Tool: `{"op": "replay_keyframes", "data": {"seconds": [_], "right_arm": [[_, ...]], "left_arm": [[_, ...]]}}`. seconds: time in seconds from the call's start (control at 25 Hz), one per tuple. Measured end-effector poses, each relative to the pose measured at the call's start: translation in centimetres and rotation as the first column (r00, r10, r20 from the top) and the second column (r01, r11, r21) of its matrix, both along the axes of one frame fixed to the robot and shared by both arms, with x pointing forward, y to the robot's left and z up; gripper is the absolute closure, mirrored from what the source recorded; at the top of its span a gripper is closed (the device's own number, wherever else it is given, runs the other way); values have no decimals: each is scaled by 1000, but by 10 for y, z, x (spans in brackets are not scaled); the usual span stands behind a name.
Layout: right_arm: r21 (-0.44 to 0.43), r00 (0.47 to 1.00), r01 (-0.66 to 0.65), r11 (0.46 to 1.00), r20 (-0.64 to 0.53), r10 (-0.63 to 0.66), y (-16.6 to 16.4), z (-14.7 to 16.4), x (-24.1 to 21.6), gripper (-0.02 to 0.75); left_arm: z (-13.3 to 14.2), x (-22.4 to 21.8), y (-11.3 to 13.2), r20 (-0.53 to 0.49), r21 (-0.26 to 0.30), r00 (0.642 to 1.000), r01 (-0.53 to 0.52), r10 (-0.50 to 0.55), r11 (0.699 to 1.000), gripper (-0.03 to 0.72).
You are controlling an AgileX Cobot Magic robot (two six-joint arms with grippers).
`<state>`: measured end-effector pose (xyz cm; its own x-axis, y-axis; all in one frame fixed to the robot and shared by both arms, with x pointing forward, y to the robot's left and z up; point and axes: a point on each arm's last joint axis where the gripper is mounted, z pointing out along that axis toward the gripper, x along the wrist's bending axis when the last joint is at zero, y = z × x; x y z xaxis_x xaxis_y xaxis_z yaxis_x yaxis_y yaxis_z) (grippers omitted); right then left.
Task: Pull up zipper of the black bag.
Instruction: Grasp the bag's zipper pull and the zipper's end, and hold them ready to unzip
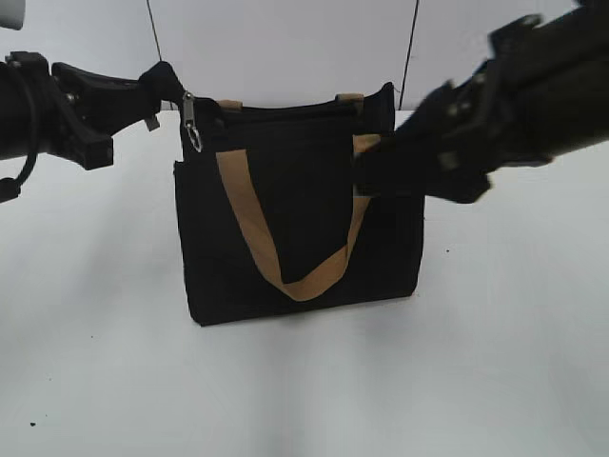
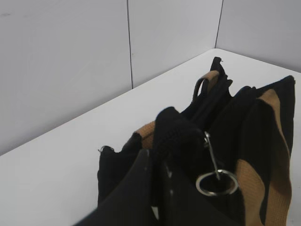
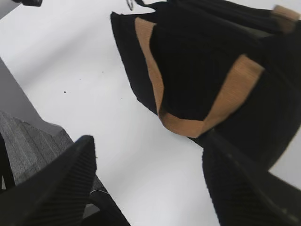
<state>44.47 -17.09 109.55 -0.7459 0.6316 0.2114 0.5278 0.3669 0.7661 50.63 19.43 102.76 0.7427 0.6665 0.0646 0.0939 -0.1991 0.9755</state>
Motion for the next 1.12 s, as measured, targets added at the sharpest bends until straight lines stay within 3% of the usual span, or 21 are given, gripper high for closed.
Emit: {"op": "replay_keyframes", "data": {"seconds": [0.24,0.52,0.76,1.12], "right_arm": [[-54,993,-121,991,-20,120,64,-26,27,197],[-133,961,-246,960,98,260,116,-45,47,197],[-119,972,-167,979,144,183,132,-63,63,210],[-52,988,-93,994,122,98,145,-69,80,444]], "left_arm": [[0,0,0,-3,-1,1000,-3,3,1000,688],[0,1,0,-2,0,1000,-6,6,1000,688],[3,2,0,8,-2,1000,-6,6,1000,688],[4,2,0,9,-3,1000,-6,6,1000,688]]}}
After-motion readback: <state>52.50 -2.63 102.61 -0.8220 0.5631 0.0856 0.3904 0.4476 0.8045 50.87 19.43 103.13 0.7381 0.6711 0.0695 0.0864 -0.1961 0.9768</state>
